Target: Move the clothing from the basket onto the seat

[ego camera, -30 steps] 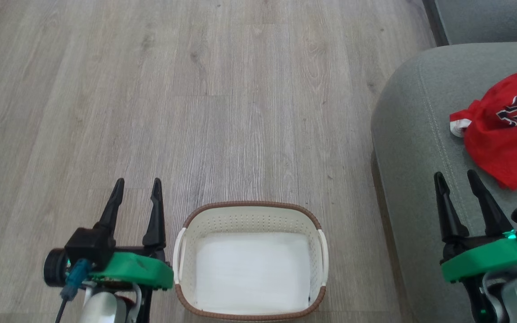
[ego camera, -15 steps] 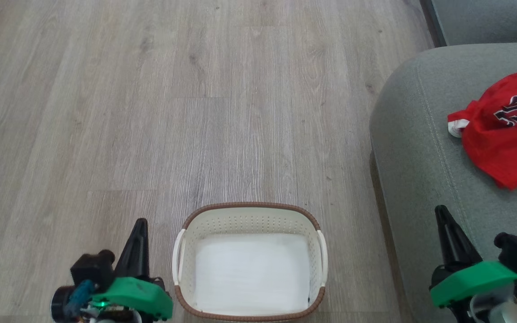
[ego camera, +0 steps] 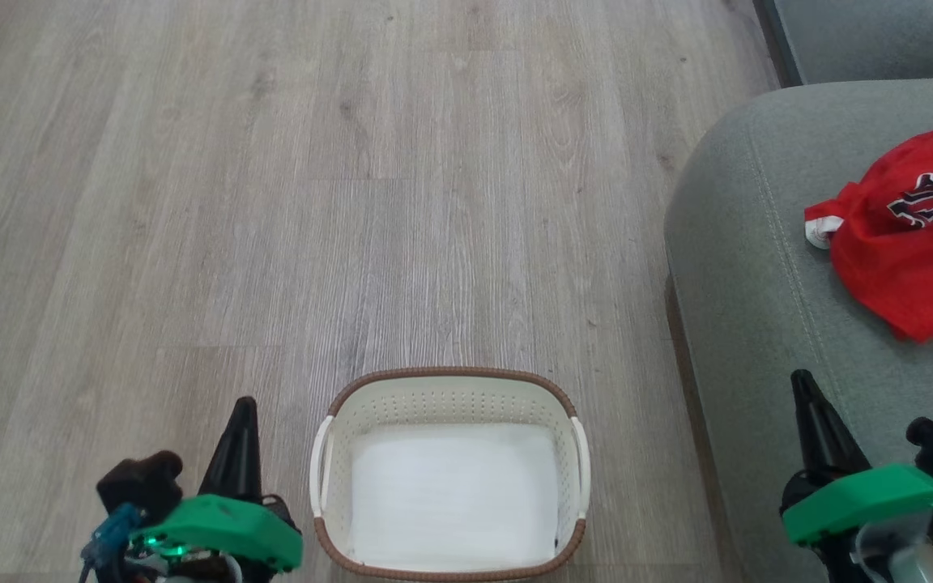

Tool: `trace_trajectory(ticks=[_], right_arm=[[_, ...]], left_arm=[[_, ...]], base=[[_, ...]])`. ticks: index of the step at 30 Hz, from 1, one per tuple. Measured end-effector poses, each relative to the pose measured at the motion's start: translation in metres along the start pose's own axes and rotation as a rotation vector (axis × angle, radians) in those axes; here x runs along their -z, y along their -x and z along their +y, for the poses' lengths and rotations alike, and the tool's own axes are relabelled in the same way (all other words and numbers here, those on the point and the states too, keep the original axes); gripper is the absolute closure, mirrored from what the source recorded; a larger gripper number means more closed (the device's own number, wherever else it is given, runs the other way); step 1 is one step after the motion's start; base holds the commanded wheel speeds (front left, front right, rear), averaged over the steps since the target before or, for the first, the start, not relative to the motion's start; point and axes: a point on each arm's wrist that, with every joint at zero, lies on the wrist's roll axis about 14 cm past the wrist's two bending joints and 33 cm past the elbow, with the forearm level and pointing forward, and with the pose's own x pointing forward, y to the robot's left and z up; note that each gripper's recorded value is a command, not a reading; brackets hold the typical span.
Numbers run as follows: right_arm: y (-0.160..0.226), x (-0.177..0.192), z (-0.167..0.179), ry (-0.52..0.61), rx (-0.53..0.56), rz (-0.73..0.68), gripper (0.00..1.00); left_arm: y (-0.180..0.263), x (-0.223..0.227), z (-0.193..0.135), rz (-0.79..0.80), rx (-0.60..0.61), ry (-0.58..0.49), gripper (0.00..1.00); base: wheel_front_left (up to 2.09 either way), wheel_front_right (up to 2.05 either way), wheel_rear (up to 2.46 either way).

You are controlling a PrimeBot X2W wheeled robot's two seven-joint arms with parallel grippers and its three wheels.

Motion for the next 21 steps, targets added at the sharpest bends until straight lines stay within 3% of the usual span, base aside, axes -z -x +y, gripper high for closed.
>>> trace_trajectory(ticks=[21], right_arm=[[-0.0003, -0.0025, -0.0078, -0.214, 0.055, -0.004, 1.00]], left_arm=[[-0.0025, -0.0007, 0.0089, 0.025, -0.034, 0.245, 1.00]], base=[[0.00, 0.00, 0.00]])
